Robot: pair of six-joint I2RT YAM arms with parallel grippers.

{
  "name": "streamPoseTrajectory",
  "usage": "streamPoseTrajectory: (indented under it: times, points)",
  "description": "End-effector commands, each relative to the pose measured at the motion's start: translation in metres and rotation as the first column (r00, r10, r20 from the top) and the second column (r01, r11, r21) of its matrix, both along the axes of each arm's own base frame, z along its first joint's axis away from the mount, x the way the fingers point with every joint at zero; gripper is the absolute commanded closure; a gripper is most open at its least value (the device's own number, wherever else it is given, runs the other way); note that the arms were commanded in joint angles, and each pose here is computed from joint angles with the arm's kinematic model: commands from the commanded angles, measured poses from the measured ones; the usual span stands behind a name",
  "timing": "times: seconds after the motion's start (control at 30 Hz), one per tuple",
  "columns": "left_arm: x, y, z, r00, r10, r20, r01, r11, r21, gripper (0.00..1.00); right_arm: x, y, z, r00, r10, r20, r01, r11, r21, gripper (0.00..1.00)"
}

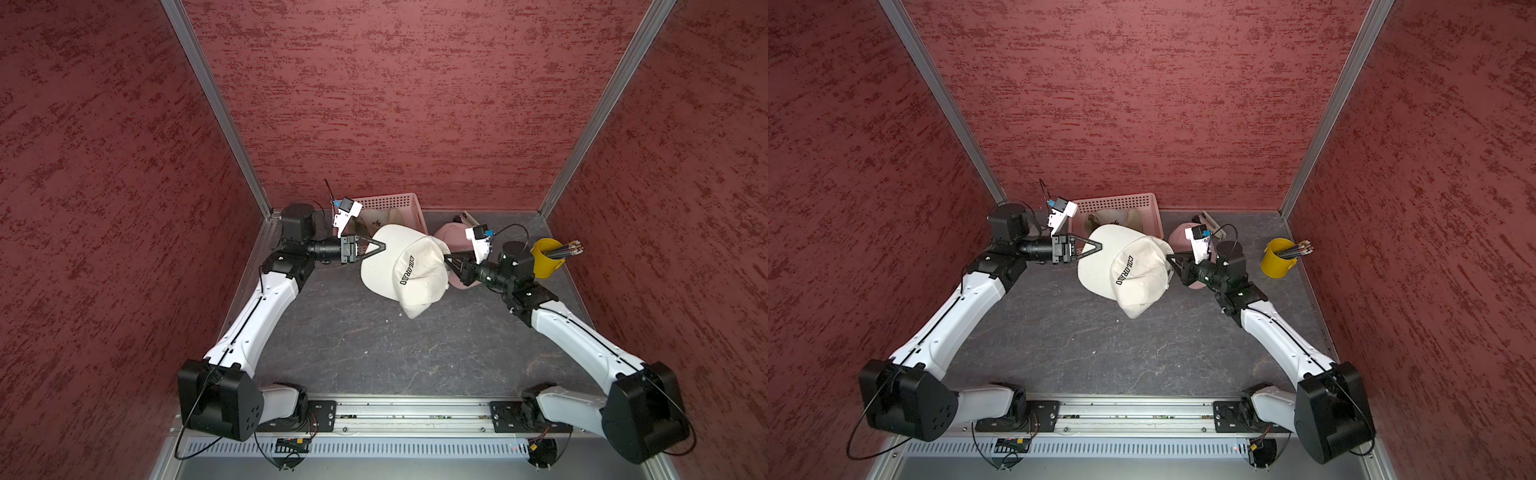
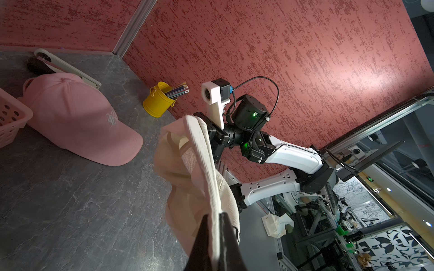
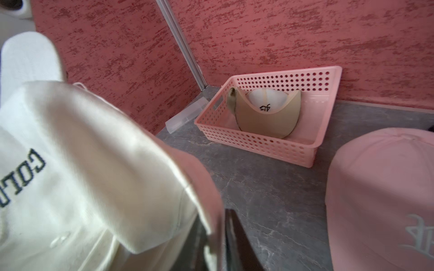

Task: Turn the baseball cap inside out
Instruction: Turn over the baseball cap.

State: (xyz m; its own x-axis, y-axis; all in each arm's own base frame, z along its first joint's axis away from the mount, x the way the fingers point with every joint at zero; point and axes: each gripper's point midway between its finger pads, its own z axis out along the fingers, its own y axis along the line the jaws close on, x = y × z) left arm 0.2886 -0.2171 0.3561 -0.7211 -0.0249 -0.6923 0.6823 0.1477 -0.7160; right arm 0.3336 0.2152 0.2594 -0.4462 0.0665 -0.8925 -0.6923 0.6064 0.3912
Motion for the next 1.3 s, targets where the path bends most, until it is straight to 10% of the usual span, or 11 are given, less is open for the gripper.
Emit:
streamPoseTrajectory:
  times: [0.0,0.13,0.43,0.73,0.97,1.27]
  points:
    - [-0.007,0.005,0.004,0.998,-0.043,0.044,0.044,0.999,-0.021,1.00,-0.030,0.019,0.012,0.969,0.247,0.007,-0.247,0.969,0.010,0.99]
    - [-0.015,0.011,0.006,0.995,-0.069,0.074,0.067,0.998,0.018,1.00,-0.075,0.030,0.025,0.879,0.477,0.017,-0.477,0.876,0.074,1.00]
    - [-0.002,0.044,-0.029,0.952,-0.017,0.307,-0.082,0.949,0.305,1.00,-0.123,0.019,0.060,0.829,0.551,0.092,-0.557,0.829,0.048,1.00]
    - [-0.022,0.036,-0.047,0.731,-0.265,0.629,-0.187,0.809,0.557,1.00,-0.129,0.022,0.055,0.781,0.624,0.033,-0.624,0.781,0.015,1.00]
    - [-0.054,0.019,-0.043,0.558,-0.487,0.672,-0.288,0.645,0.707,1.00,-0.074,0.021,0.002,0.855,0.501,-0.133,-0.516,0.845,-0.138,0.97]
    - [-0.125,0.002,-0.014,0.414,-0.496,0.763,-0.228,0.756,0.614,1.00,0.013,0.016,-0.022,0.943,0.310,-0.121,-0.332,0.895,-0.299,0.73]
